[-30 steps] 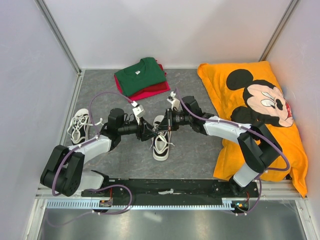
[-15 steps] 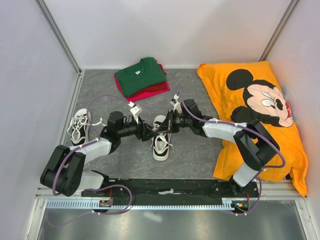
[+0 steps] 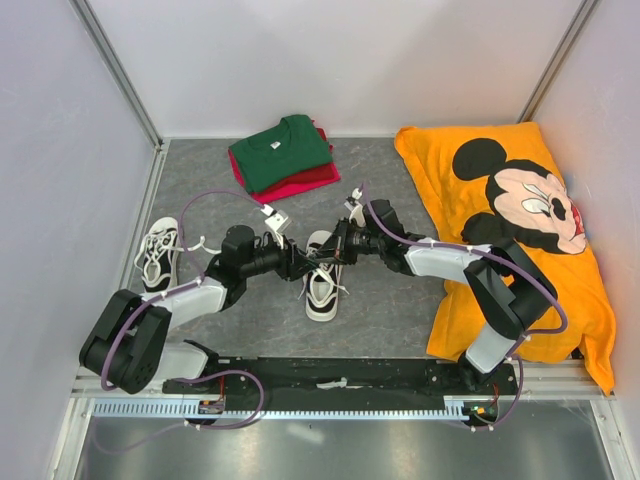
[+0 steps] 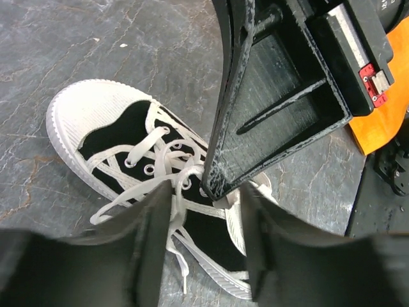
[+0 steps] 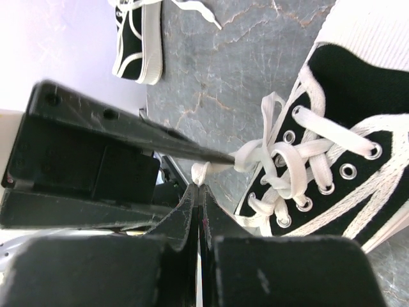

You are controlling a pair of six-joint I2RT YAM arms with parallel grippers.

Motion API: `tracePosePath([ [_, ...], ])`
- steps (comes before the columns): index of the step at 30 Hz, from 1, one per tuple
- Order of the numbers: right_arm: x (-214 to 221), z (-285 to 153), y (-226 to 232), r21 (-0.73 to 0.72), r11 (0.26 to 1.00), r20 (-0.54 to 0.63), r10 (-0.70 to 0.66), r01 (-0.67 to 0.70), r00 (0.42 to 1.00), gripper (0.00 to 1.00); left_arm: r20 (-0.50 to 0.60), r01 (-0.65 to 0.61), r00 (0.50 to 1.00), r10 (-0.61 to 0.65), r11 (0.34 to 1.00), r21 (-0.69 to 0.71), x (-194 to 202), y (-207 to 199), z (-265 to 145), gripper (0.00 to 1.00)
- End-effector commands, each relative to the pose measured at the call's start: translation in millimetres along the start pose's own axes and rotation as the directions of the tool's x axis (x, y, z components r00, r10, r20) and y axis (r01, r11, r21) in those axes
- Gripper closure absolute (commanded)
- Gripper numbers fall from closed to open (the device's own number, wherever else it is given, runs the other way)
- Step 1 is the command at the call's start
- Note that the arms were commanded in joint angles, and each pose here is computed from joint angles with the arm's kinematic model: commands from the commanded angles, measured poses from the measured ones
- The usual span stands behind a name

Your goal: Tie the shoes

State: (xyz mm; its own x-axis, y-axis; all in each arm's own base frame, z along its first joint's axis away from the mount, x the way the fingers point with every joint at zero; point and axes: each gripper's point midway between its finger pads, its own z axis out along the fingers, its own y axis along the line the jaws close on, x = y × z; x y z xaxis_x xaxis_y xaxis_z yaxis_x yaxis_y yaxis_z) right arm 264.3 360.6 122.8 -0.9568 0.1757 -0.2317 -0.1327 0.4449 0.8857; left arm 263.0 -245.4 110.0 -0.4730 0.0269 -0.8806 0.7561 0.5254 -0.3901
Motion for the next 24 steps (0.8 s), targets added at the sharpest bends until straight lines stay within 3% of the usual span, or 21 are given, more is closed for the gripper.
tracePosePath([
  [1,-1,-1,7,-0.033,0.999,0.004,0.020,-0.019,1.000,1.00,0.034,-0.010,0.999,0.012,0.996,-0.083,-7,13,-3,0.60],
  [6,-1,-7,2,-0.021,1.000,0.008,0.016,-0.015,1.000,1.00,0.031,-0.032,0.999,0.034,0.996,-0.082,-8,13,-6,0.82],
  [7,-1,-8,1,-0.014,1.000,0.006,0.015,-0.015,1.000,1.00,0.029,-0.038,0.999,0.041,0.996,-0.077,-7,12,-7,0.91],
  [10,-3,-10,-1,-0.007,1.000,0.010,0.012,-0.012,1.000,1.00,0.024,-0.056,0.998,0.058,0.996,-0.076,-7,13,-8,0.98],
  [12,-4,-12,-3,-0.002,1.000,0.011,0.010,-0.010,1.000,0.99,0.021,-0.067,0.997,0.069,0.995,-0.072,-7,13,-9,0.98],
  [15,-7,-14,0,-0.015,1.000,0.008,-0.006,0.006,1.000,0.79,0.013,-0.094,0.995,0.095,0.994,-0.059,-6,12,-9,0.98],
  [16,-9,-15,4,-0.026,0.999,0.007,-0.018,0.018,1.000,0.64,0.010,-0.110,0.994,0.111,0.992,-0.053,-6,11,-9,0.98],
  [17,-10,-16,6,-0.033,0.998,0.001,-0.053,0.053,0.999,0.59,0.008,-0.119,0.993,0.119,0.992,-0.049,-6,11,-9,0.98],
  [21,-37,-27,14,-0.037,0.976,0.018,-0.215,0.215,0.977,0.53,-0.014,-0.163,0.987,0.163,0.987,-0.010,-5,7,-9,0.98],
  [24,-52,-30,9,0.012,0.931,-0.005,-0.366,0.366,0.931,0.55,-0.035,-0.183,0.982,0.184,0.983,0.014,-5,5,-8,0.98],
])
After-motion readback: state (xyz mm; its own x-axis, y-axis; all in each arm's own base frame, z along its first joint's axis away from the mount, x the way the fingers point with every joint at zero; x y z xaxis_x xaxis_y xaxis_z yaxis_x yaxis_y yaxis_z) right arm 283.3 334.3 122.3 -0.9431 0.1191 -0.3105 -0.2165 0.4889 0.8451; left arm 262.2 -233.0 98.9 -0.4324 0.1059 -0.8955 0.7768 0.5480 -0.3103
